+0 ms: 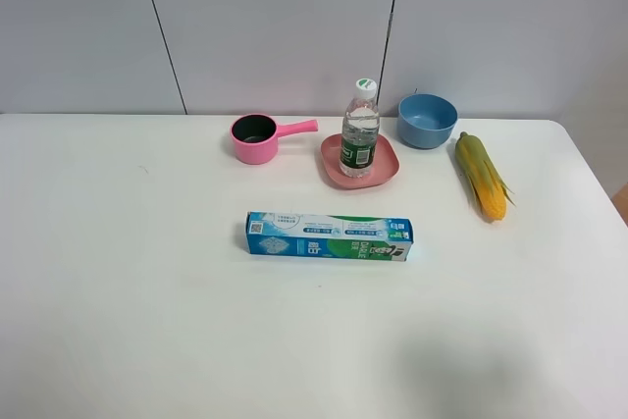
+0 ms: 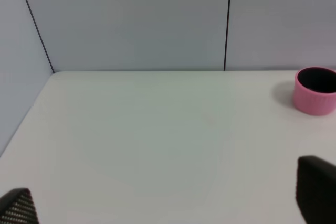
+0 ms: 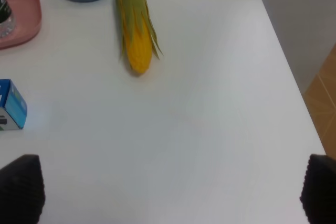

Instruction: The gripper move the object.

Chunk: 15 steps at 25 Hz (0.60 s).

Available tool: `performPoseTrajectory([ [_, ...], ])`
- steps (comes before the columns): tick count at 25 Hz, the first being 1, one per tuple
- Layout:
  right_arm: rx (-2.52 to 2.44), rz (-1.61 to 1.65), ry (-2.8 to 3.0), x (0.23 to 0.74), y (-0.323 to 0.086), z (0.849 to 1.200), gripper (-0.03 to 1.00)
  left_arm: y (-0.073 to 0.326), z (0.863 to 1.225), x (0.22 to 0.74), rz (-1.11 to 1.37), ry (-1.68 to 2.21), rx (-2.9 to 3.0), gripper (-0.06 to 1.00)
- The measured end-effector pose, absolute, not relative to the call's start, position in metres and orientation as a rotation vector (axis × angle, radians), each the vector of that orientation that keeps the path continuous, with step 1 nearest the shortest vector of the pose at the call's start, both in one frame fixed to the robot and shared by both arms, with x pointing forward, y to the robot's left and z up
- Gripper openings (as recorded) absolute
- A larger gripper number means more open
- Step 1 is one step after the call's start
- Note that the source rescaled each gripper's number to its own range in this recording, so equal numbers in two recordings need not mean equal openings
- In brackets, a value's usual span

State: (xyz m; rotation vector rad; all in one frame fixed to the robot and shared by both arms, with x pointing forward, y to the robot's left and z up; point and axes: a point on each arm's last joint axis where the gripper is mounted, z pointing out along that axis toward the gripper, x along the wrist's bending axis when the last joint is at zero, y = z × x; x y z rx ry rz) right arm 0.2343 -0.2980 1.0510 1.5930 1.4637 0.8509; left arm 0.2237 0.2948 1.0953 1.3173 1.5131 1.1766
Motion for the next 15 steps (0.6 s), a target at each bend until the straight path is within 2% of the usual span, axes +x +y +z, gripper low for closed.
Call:
performPoseTrajectory([
  [15,1.593,0.851,1.464,0.234,-0.298,1.051,1.0,0.299,1.055,0.232,1.077,1.676,1.453,1.0],
])
